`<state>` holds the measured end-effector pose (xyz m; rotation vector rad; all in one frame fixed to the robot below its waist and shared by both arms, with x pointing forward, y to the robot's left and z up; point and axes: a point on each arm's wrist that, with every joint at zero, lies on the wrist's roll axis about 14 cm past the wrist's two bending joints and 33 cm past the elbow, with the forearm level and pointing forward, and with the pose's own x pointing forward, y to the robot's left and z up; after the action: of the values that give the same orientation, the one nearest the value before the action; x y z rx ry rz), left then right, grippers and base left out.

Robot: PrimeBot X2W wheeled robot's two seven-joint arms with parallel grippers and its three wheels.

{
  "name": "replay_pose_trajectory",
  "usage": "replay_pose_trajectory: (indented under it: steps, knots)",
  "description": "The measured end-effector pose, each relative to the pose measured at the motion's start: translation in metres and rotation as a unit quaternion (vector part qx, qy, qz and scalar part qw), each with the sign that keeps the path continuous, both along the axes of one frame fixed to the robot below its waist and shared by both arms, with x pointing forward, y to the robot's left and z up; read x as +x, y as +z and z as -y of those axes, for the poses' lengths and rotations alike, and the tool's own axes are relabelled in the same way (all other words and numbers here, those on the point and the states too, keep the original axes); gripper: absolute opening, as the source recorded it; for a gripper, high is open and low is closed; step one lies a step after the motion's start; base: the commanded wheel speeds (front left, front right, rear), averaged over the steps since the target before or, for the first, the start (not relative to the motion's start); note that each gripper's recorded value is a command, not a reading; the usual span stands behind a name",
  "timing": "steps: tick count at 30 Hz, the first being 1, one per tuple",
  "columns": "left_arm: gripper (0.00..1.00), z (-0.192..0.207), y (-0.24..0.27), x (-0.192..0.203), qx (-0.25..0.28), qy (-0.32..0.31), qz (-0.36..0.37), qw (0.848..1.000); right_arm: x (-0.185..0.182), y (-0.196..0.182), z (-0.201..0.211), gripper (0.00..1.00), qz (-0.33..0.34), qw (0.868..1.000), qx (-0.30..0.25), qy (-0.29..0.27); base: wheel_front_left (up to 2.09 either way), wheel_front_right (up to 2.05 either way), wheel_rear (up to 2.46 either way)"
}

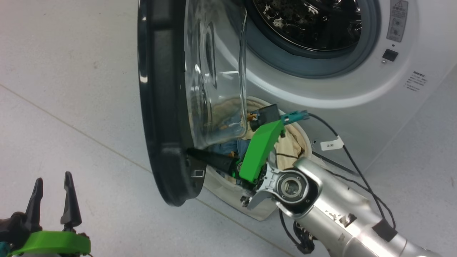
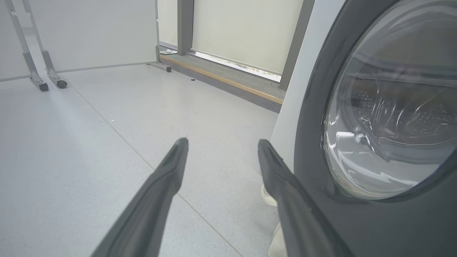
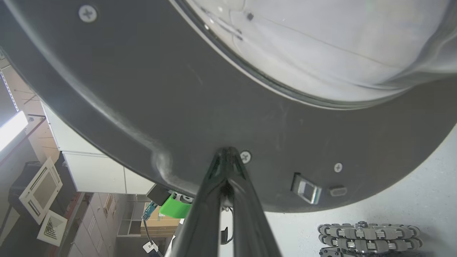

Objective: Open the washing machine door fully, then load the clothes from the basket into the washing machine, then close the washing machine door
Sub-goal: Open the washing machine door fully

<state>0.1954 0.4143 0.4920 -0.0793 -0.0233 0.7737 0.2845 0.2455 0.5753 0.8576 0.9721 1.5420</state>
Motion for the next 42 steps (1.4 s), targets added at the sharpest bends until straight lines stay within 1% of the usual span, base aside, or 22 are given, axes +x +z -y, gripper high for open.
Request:
replay_pose_trajectory:
  steps: [3,10,13,17,18,19,20,23,28,30,33,37,40,42]
  knots:
    - [1.0,-0.001,0.0,-0.001,0.0,0.001,-0.001,1.0,-0.011,0.0,-0.001,0.0,-0.001,1.0,-0.001,0.016,0.0,0.0,0.0]
    - [1.0,-0.002,0.002,-0.001,0.002,0.002,0.003,1.0,-0.015,0.004,-0.004,0.0,-0.001,1.0,0.007,0.015,0.0,0.0,0.0]
    - [1.0,-0.002,0.004,0.001,0.002,0.0,0.007,1.0,-0.01,0.008,-0.004,0.0,0.003,1.0,0.011,0.003,0.0,0.0,0.0]
    - [1.0,-0.001,0.005,0.003,0.001,-0.003,0.012,1.0,0.002,0.014,-0.002,0.0,0.022,0.999,0.019,-0.028,0.0,0.0,0.0]
    - [1.0,-0.001,0.004,0.003,0.002,-0.004,0.01,1.0,0.007,0.015,0.0,0.33,0.031,0.999,0.02,-0.039,0.0,0.0,0.0]
    - [1.0,0.0,0.003,0.003,0.002,-0.006,0.009,1.0,0.013,0.015,0.003,0.84,0.041,0.998,0.021,-0.052,0.0,0.0,0.0]
    - [1.0,0.0,0.003,0.004,0.001,-0.007,0.009,1.0,0.019,0.016,0.006,1.0,0.053,0.996,0.022,-0.065,0.0,0.0,0.0]
    - [1.0,0.003,0.003,0.007,0.0,-0.013,0.01,1.0,0.041,0.017,0.019,1.0,0.088,0.989,0.026,-0.113,0.0,0.0,0.0]
    - [1.0,0.006,0.005,0.012,0.0,-0.024,0.016,1.0,0.068,0.014,0.047,1.0,0.17,0.965,0.033,-0.196,0.0,0.0,0.0]
    - [1.0,0.006,0.005,0.014,0.001,-0.027,0.017,0.999,0.077,0.009,0.059,1.0,0.212,0.95,0.033,-0.226,0.0,0.0,0.0]
    - [1.0,0.007,0.006,0.016,0.001,-0.03,0.022,0.999,0.093,0.0,0.082,1.0,0.252,0.928,0.029,-0.274,0.0,0.0,0.0]
    - [1.0,0.008,0.008,0.017,0.001,-0.034,0.027,0.999,0.113,-0.018,0.114,1.0,0.308,0.895,-0.001,-0.322,0.0,0.0,0.0]
    - [1.0,0.009,0.009,0.02,0.001,-0.038,0.03,0.999,0.117,-0.023,0.13,1.0,0.345,0.874,-0.013,-0.341,0.0,0.0,0.0]
    - [1.0,0.009,0.008,0.02,0.001,-0.039,0.029,0.999,0.125,-0.016,0.143,1.0,0.362,0.855,-0.011,-0.372,0.0,0.0,0.0]
